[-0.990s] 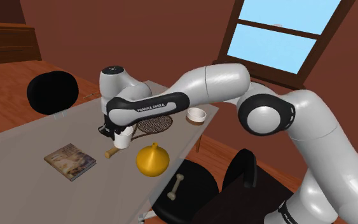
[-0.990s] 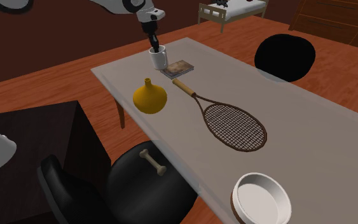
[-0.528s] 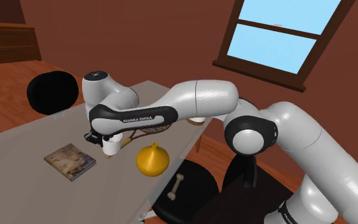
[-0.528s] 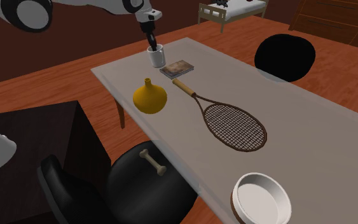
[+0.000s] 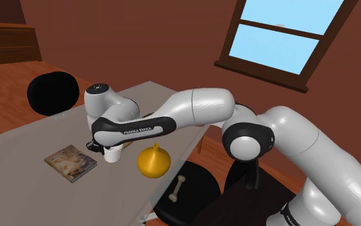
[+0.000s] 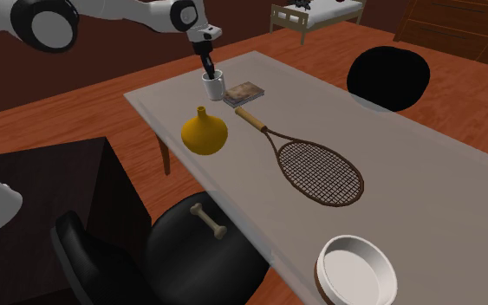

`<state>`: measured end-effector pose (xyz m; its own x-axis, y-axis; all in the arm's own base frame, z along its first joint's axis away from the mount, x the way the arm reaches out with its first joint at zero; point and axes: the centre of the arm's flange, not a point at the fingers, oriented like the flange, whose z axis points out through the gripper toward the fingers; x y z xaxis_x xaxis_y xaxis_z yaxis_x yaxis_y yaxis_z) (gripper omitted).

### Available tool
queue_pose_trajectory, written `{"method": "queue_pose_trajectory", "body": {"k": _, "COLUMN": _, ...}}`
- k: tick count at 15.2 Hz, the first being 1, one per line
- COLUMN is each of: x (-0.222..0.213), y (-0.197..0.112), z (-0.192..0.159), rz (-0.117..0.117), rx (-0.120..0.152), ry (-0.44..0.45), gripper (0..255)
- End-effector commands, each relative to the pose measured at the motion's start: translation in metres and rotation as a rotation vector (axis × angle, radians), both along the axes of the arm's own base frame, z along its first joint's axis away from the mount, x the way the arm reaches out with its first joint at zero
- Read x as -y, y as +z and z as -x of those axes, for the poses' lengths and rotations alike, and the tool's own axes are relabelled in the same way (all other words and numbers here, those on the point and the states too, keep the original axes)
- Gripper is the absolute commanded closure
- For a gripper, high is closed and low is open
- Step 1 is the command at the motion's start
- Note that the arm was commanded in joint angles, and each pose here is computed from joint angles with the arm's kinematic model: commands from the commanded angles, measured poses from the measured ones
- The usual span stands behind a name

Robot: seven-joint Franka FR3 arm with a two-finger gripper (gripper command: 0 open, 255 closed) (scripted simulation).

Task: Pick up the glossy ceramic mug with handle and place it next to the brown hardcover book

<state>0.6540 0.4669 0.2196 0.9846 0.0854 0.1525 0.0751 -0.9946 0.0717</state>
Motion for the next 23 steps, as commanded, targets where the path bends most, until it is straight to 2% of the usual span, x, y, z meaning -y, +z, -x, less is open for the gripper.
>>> {"method": "queue_pose_trajectory", "body": {"k": 1, "x": 0.0, "y": -0.011, "z": 0.0, "rz": 0.0, "rx": 0.001, "ry": 0.0, "gripper": 255}}
{"method": "queue_pose_trajectory", "body": {"k": 19, "x": 0.0, "y": -0.105, "z": 0.0, "rz": 0.0, "rx": 0.001, "ry": 0.0, "gripper": 255}}
{"method": "queue_pose_trajectory", "body": {"k": 23, "x": 0.0, "y": -0.105, "z": 0.0, "rz": 0.0, "rx": 0.001, "ry": 0.0, "gripper": 255}}
